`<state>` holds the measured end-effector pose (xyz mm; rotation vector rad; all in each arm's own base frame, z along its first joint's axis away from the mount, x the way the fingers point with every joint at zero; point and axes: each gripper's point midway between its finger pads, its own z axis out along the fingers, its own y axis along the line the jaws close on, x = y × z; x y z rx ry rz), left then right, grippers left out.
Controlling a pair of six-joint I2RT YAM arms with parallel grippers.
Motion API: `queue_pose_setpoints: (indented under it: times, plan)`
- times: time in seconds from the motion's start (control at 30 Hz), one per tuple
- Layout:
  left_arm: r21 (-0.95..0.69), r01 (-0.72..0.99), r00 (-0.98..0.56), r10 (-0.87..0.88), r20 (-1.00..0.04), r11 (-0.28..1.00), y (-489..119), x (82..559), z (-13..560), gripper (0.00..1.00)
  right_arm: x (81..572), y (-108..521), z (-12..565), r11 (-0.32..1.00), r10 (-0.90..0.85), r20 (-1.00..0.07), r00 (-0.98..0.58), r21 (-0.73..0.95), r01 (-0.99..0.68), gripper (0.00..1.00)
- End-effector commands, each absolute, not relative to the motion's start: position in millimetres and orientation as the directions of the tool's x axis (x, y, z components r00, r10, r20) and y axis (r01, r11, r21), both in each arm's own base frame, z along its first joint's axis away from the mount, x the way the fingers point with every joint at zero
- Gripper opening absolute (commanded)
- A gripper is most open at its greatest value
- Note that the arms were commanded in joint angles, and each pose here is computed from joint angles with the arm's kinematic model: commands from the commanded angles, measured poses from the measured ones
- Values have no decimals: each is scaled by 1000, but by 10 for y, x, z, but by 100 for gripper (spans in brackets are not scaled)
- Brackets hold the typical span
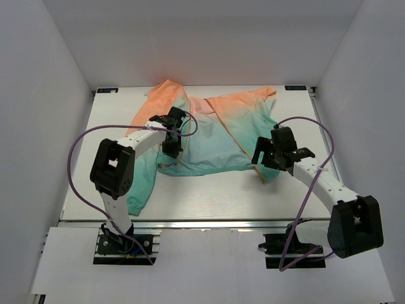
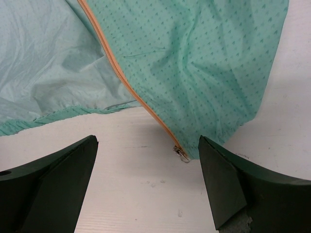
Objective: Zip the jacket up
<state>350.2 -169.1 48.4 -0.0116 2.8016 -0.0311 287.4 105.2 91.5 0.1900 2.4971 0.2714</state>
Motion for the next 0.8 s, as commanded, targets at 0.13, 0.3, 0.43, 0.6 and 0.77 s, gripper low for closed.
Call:
queue_pose_setpoints:
  times: [0.13, 0.3, 0.43, 0.6, 0.77]
  plan:
    - [-208, 74, -838, -52, -544, 975, -1971, 3713, 1603, 0, 2863, 1007, 976, 973, 182, -593, -784, 221, 59, 89]
    - [-368, 170, -801, -90, -592, 914, -2127, 3425, 1981, 0, 2779, 981, 951, 974, 183, -584, -791, 220, 63, 89]
    - [-418, 186, -824, -91, -560, 889, -2244, 3059, 1920, 0, 2712, 979, 926, 973, 182, -574, -798, 224, 61, 89]
    - [-471, 224, -880, -31, -474, 854, -2510, 2506, 1490, 0, 2651, 987, 868, 971, 183, -557, -810, 231, 61, 89]
    - [-463, 215, -931, 37, -364, 860, -2733, 2057, 890, 0, 2606, 988, 776, 970, 191, -536, -822, 233, 73, 89]
